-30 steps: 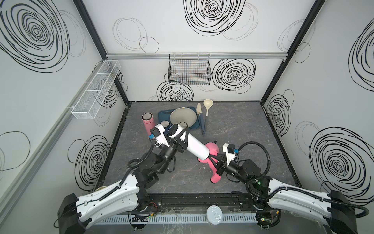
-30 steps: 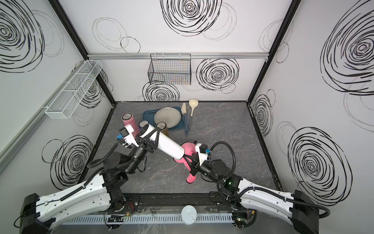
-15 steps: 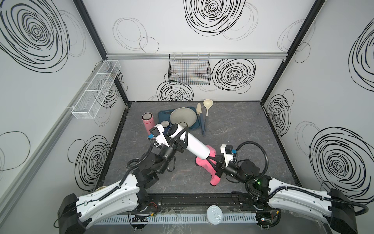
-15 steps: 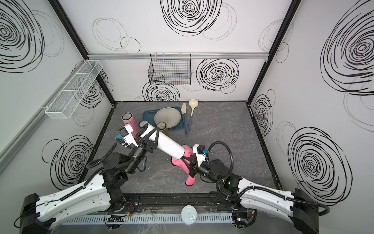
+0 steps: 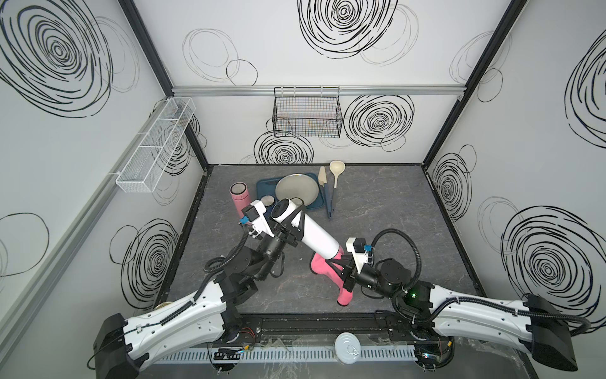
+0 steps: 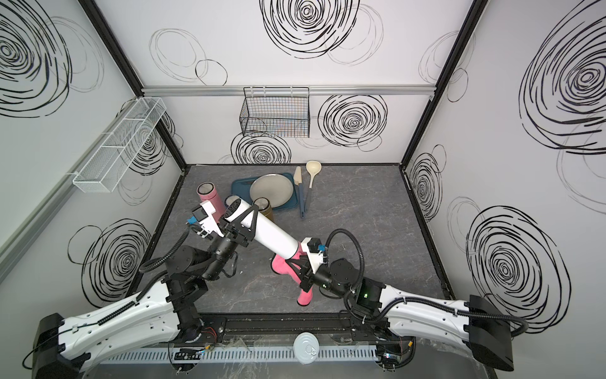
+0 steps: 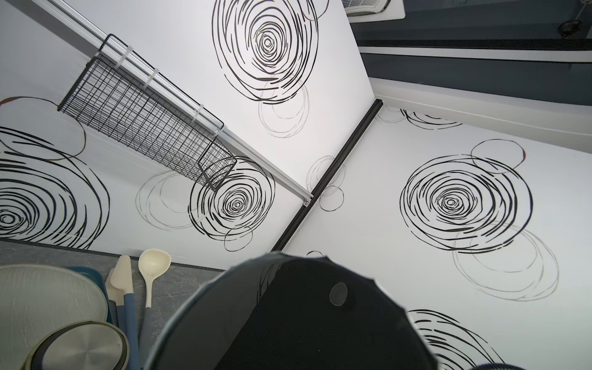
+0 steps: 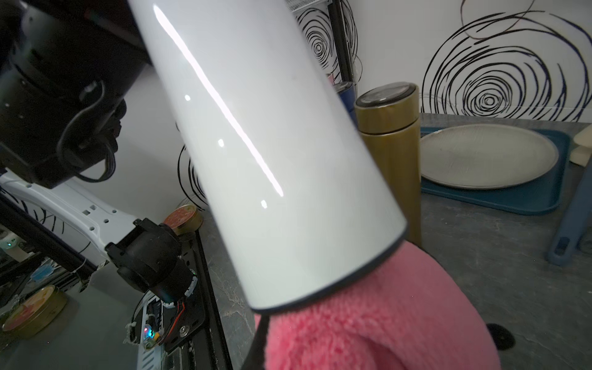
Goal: Wipe the surface of the thermos
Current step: Wipe the dirt from the surface of the thermos.
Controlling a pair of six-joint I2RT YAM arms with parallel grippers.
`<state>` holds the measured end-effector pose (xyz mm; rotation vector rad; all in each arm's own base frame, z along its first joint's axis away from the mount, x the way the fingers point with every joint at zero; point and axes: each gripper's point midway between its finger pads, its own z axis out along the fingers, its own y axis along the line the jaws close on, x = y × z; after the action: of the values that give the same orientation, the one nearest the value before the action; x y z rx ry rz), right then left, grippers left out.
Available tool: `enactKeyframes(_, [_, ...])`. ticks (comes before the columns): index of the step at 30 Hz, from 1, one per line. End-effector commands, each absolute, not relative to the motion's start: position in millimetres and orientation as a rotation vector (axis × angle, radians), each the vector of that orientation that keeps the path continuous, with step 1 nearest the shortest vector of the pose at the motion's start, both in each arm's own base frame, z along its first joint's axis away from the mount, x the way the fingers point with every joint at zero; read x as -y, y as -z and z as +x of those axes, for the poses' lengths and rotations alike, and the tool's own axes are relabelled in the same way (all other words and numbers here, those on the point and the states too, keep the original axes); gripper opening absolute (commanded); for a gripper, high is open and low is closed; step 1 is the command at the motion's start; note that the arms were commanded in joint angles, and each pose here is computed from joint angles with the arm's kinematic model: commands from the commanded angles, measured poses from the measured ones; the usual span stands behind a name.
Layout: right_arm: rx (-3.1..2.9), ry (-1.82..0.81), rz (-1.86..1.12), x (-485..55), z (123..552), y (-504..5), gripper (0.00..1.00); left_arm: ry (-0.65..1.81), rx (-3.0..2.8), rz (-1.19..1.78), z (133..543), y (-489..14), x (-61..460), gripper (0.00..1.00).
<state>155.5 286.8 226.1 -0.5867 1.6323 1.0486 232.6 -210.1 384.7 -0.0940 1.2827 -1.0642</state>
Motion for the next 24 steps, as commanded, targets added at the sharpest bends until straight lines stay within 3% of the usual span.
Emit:
enactKeyframes(1, [-1.551,-1.120,-0.452,-268.1,171.6,-257.5,0.00,1.143,-1.176,-0.109,222.8,-418.4,204.0,0.00])
enactKeyframes(9, [-1.475,-1.137,-0.702,-314.5,118.7,-267.0,0.00,1.144,-1.181,-0.102,224.4,-417.9,207.8,0.00])
enactKeyframes(12, [-1.484,-1.110,-0.694,-318.1,121.7,-266.7,0.00,1.144,-1.183,-0.101,225.3,-417.7,208.8,0.00])
enactKeyframes(17, [-1.548,-1.051,-0.522,-283.4,155.0,-257.5,0.00,1.137,-1.186,-0.096,226.2,-417.0,209.9,0.00])
enactKeyframes(24, [-1.740,-0.790,-0.108,-187.3,208.1,-217.3,0.00,1.008,-1.235,0.000,232.7,-408.0,237.0,0.00])
